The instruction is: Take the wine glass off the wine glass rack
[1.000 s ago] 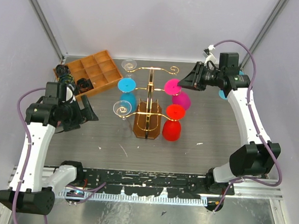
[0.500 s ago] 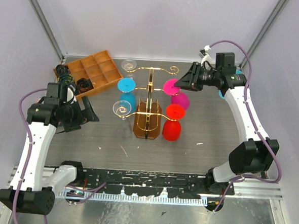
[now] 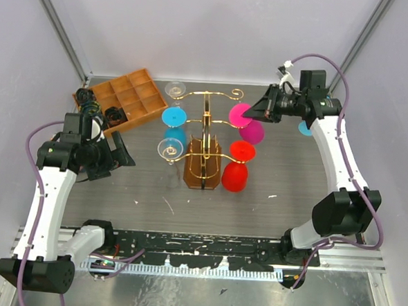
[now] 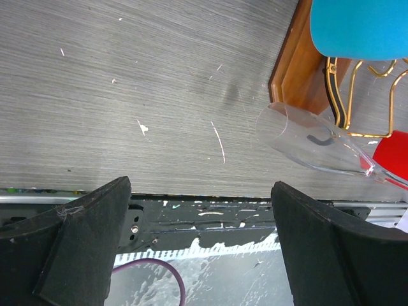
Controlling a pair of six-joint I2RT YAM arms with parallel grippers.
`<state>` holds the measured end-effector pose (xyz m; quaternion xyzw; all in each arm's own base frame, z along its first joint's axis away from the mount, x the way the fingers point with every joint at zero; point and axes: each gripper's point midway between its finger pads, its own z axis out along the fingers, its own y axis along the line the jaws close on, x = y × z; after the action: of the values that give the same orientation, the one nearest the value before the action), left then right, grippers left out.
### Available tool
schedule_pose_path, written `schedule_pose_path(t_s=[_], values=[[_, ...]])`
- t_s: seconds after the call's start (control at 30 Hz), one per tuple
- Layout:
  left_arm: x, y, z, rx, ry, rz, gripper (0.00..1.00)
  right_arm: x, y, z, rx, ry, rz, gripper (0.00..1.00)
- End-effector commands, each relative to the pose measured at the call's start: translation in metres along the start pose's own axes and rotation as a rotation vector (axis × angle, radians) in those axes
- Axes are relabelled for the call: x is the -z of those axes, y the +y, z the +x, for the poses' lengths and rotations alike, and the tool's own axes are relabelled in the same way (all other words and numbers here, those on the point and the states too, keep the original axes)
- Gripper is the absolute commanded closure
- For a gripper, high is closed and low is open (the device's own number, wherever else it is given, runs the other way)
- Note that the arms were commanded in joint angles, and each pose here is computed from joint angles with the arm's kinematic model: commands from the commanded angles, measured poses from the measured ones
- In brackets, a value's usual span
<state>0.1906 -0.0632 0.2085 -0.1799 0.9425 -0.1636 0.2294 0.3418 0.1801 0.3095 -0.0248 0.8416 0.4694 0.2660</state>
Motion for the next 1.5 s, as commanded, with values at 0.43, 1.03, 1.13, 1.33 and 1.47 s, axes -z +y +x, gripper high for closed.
schedule_pose_path(t_s=[0.43, 1.03, 1.13, 1.33, 1.47], values=[[-0.002, -0.011, -0.001, 0.008, 0.01, 0.057, 0.02, 0.024, 0.037, 0.011, 0.042, -0.034, -0.162, 0.99], [0.004, -0.001, 0.002, -0.02, -0.001, 0.014, 0.02, 0.017, -0.001, -0.058, -0.039, -0.149, -0.119, 0.99], [0.002, -0.002, 0.002, -0.016, 0.002, 0.016, 0.02, 0.031, -0.013, -0.07, -0.053, -0.188, -0.104, 0.99], [-0.002, -0.002, 0.002, -0.011, 0.009, 0.022, 0.02, 0.039, -0.048, -0.101, -0.038, -0.243, 0.029, 0.99], [-0.006, 0.0, 0.002, -0.017, 0.013, 0.014, 0.02, 0.024, -0.078, -0.128, -0.036, -0.252, 0.082, 0.99]])
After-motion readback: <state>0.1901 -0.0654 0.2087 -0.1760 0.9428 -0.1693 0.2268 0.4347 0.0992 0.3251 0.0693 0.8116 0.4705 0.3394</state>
